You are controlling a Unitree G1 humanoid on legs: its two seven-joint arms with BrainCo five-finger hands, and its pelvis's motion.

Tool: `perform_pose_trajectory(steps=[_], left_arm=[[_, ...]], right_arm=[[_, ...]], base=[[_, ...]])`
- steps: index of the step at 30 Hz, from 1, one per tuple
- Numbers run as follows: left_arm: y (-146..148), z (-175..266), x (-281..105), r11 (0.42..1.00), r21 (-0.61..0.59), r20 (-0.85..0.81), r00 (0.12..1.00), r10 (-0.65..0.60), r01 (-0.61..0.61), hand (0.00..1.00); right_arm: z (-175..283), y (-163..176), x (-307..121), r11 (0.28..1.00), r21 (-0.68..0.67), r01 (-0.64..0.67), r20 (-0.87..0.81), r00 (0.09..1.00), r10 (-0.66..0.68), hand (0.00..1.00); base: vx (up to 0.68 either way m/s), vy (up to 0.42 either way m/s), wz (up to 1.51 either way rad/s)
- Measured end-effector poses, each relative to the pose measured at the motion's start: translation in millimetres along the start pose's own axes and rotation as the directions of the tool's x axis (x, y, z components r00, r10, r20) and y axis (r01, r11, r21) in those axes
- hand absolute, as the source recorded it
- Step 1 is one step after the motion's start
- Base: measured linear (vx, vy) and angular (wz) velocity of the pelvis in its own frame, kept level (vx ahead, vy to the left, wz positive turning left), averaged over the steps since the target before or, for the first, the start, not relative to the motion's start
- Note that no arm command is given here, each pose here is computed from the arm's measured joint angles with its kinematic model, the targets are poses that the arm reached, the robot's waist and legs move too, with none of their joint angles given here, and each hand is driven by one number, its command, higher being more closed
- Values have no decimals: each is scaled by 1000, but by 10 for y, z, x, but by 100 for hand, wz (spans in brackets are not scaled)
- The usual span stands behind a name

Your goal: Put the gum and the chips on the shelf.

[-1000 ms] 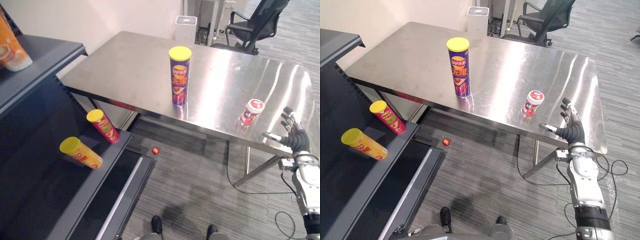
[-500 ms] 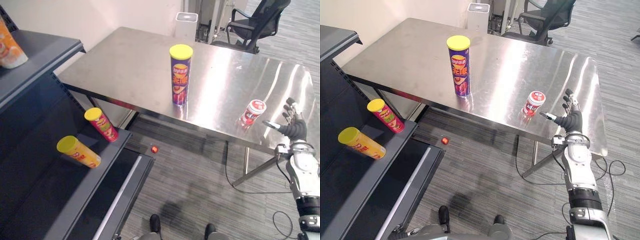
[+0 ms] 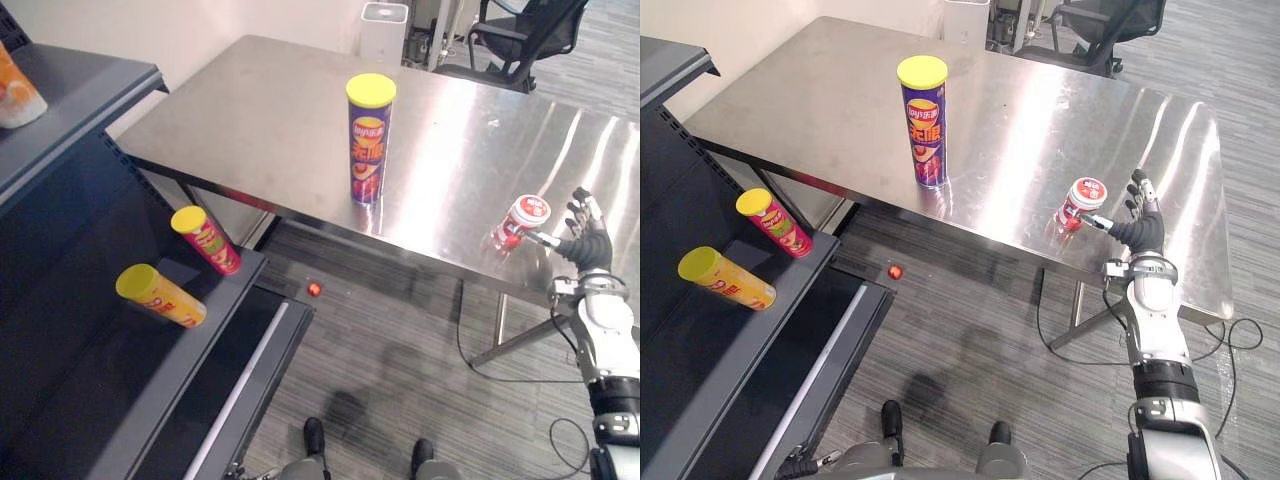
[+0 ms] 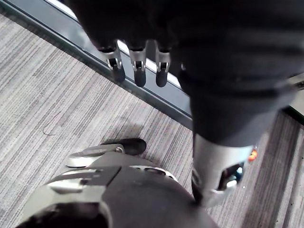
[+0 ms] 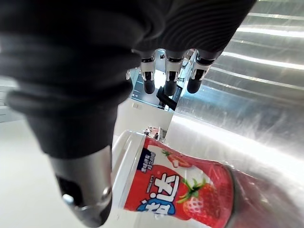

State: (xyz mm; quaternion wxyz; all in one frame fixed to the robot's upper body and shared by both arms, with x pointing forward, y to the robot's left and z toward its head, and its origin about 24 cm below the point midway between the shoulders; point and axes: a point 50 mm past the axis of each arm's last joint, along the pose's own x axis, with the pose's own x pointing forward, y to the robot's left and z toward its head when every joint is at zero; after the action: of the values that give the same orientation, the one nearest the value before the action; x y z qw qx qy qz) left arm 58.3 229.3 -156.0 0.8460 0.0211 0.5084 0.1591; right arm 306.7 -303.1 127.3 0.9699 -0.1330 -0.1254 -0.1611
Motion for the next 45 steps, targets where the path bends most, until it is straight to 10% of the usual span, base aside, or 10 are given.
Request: perform_pose_trajectory(steps=[27, 28, 45], left_arm=[[-45, 75, 13, 1000, -27, 24, 1000, -13, 14, 0], [-46, 76, 14, 1000, -27, 24, 1000, -13, 14, 0], [-72, 119, 25, 1000, -16, 36, 999, -12, 12, 0]], right_arm=[[47, 33, 128, 997, -37, -63, -2, 998, 63, 0], [47, 36, 128, 997, -37, -65, -2, 998, 65, 100], [168, 205, 94, 982, -83, -167, 57, 984, 172, 100]], base=[[-3, 2, 2], [0, 0, 0], [0, 0, 0]])
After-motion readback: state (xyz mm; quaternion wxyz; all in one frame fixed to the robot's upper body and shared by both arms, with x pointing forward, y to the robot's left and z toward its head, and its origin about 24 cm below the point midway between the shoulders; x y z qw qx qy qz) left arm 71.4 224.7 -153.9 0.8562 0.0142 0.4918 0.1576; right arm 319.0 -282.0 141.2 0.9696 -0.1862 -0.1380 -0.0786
